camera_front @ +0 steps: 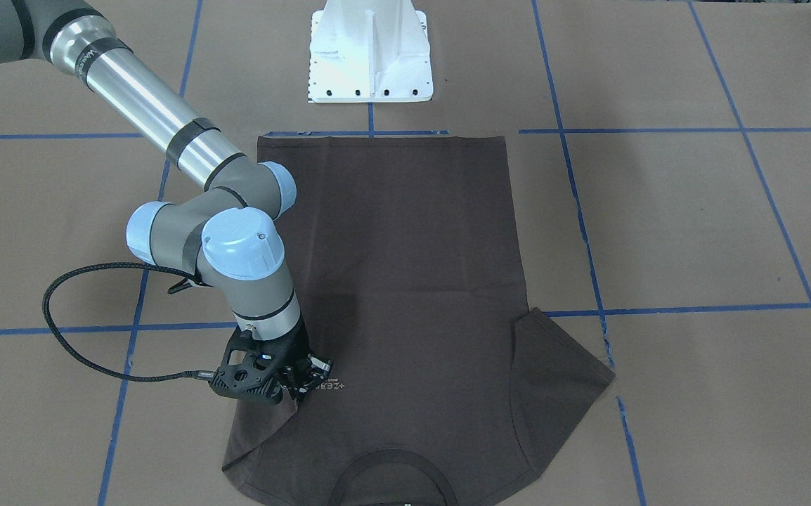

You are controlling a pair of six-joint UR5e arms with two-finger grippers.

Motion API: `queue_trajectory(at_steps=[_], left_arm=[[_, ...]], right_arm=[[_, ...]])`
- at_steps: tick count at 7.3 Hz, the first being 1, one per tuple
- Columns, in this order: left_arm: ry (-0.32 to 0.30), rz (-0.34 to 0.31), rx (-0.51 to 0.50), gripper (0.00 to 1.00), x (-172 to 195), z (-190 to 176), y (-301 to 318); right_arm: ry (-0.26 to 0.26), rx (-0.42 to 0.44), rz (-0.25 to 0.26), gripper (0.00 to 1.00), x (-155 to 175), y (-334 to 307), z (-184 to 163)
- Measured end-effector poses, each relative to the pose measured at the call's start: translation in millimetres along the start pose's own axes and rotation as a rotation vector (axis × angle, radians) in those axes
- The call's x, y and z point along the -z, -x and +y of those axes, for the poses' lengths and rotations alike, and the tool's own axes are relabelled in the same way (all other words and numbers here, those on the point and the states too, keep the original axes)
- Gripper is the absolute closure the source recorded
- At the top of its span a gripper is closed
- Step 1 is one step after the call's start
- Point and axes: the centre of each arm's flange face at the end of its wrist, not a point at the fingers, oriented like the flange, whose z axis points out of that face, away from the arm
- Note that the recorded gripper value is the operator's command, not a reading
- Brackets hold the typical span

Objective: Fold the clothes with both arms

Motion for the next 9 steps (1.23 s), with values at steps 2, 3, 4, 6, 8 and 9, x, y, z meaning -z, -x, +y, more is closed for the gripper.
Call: queue_trajectory(at_steps=[2, 3, 4, 6, 8, 9], left_arm=[[-0.050, 0.014, 0.124, 0.01, 1, -41, -37], [-0.049, 0.044, 0.209, 0.01, -19, -78, -83], [-0.035, 0.059, 0.283, 0.01, -47, -118, -137], [-0.024, 0.027, 0.405, 0.06, -113, -193, -235], [-0.053, -0.013, 0.459, 0.15, -196, -241, -261], [-0.087, -0.028, 0.476, 0.18, -235, -255, -245]], right_arm=[[0.006, 0.009, -0.048, 0.00, 20, -11, 7], [0.024, 0.015, -0.079, 0.00, 34, -28, 15], [0.045, 0.020, -0.113, 0.00, 53, -50, 25], [0.074, 0.025, -0.164, 0.00, 93, -105, 39], [0.103, 0.021, -0.176, 0.00, 124, -168, 48], [0.117, 0.017, -0.178, 0.00, 139, -195, 53]])
